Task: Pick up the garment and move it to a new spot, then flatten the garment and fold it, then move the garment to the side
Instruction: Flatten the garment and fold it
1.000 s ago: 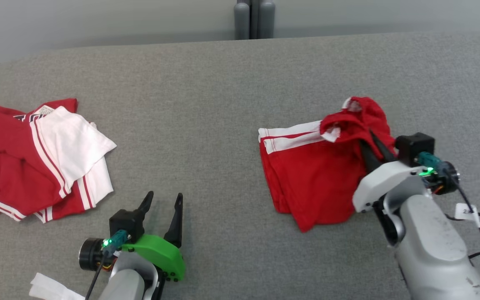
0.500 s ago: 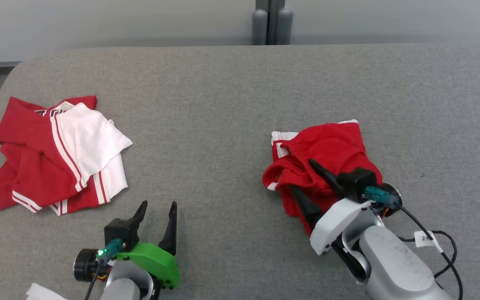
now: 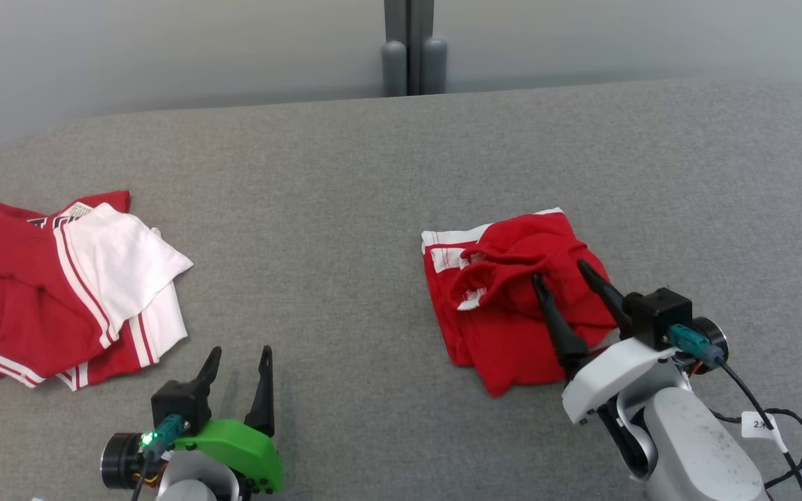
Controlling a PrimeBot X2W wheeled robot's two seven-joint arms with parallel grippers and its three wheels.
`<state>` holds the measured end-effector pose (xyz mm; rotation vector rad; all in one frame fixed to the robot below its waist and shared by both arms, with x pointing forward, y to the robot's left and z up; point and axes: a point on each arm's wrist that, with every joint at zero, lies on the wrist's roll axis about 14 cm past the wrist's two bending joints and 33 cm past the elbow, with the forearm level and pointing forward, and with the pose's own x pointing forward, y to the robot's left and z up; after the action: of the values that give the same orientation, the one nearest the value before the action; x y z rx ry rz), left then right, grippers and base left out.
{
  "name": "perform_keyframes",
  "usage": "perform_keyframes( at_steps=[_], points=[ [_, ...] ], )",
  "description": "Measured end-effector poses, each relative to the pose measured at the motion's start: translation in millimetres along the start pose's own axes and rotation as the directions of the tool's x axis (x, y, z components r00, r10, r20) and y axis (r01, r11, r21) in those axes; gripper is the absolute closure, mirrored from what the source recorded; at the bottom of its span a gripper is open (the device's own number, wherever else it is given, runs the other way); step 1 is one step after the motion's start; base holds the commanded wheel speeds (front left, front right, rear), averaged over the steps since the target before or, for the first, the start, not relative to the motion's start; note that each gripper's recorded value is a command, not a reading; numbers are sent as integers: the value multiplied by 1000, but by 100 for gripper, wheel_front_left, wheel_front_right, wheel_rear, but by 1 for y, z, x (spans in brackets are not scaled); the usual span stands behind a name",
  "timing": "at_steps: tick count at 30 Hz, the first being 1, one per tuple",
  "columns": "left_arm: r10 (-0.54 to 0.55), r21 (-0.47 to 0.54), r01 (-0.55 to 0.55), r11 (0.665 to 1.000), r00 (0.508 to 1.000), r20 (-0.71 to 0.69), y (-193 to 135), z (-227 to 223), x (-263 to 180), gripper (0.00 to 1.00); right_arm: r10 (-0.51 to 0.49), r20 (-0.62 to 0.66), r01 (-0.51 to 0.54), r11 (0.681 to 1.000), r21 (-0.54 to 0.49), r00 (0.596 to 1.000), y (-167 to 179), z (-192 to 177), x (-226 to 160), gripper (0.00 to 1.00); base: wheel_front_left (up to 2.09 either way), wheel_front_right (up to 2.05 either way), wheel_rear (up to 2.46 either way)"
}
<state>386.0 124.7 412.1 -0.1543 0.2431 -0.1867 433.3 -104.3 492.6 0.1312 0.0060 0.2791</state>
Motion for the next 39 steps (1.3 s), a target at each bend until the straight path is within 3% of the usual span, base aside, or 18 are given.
perform_keyframes(
  at_steps=[8,16,27,31,39],
  points=[
    [16,9,-16,1000,1000,13,3,4,-4,0,18,7,-18,999,34,1000,11,0,-13,0,0,0,0],
    [53,25,-55,998,997,63,10,15,-19,0,-65,66,62,996,58,996,-10,15,-33,0,0,0,0],
    [48,18,-49,999,997,59,5,8,-31,0,-106,15,105,993,62,994,-20,-3,-51,0,0,0,0],
    [45,12,-46,999,998,48,4,5,-30,0,-73,7,73,996,50,997,-11,-5,-43,0,0,0,0],
    [50,1,-50,999,998,42,6,5,-22,0,118,1,-118,992,-51,993,36,19,15,0,0,0,0]
  ],
)
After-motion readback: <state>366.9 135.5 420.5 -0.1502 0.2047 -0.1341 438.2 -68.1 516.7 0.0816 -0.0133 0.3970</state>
